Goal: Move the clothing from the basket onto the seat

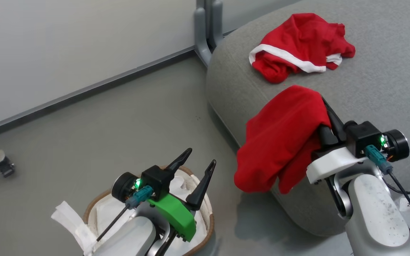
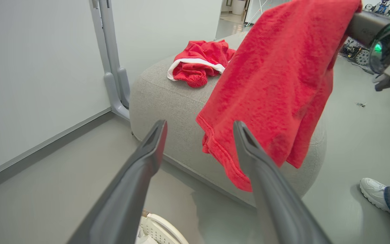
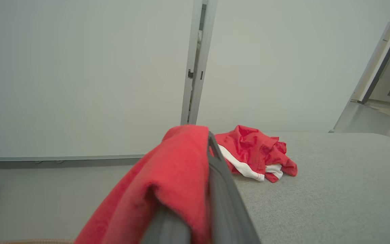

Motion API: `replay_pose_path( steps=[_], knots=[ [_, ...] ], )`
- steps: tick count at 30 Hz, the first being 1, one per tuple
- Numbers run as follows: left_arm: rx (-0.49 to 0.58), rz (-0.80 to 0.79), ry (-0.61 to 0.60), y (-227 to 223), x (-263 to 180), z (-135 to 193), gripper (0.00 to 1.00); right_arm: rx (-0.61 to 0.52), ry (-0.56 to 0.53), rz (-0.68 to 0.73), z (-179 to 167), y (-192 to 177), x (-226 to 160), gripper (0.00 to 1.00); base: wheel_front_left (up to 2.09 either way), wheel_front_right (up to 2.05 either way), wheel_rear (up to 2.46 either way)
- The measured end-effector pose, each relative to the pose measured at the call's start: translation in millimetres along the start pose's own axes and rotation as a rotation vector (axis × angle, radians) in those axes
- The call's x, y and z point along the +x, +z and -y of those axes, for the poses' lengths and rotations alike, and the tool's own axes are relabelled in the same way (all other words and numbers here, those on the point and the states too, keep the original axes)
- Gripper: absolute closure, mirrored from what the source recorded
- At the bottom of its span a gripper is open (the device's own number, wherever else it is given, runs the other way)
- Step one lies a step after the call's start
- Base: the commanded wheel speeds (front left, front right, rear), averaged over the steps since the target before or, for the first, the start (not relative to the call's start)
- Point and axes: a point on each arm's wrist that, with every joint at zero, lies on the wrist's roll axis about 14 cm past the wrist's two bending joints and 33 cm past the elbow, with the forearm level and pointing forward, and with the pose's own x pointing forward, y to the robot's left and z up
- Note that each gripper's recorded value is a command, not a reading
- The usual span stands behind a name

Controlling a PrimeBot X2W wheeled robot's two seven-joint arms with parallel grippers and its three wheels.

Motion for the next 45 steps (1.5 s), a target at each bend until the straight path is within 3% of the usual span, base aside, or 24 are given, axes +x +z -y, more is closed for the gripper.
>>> replay_pose_path(
  steps=[6,14,24,29,36,39,45],
  knots=[
    [-0.022,-0.03,-0.074,-14.1,17.4,12.9,0.0,-0.023,-0.059,-0.058,20.7,-16.8,-11.3,1.0,0.0,0.0,0.0],
    [-0.028,-0.034,-0.095,-21.9,26.8,5.9,0.0,-0.04,-0.094,-0.091,33.1,-29.0,-2.8,1.0,0.0,0.0,0.0],
    [-0.015,-0.005,-0.038,-20.3,27.8,-30.8,0.0,-0.15,-0.084,0.057,55.7,33.2,97.1,1.0,0.0,0.0,0.0],
    [0.015,-0.003,0.01,-21.6,21.7,-57.8,0.0,-0.234,-0.134,0.087,95.6,76.5,162.2,1.0,0.0,0.0,0.0],
    [0.046,0.01,0.065,-19.9,11.9,-86.5,0.0,-0.368,-0.276,0.064,164.4,109.4,208.6,1.0,0.0,0.0,0.0],
    [0.035,0.012,0.104,-24.5,7.1,-102.8,0.0,-0.371,-0.315,-0.003,180.8,82.8,220.5,1.0,0.0,0.0,0.0],
    [-0.004,-0.043,0.155,-57.2,-4.4,-126.0,0.0,-0.269,-0.309,-0.183,166.9,-38.4,228.4,1.0,0.0,0.0,0.0]
  ],
)
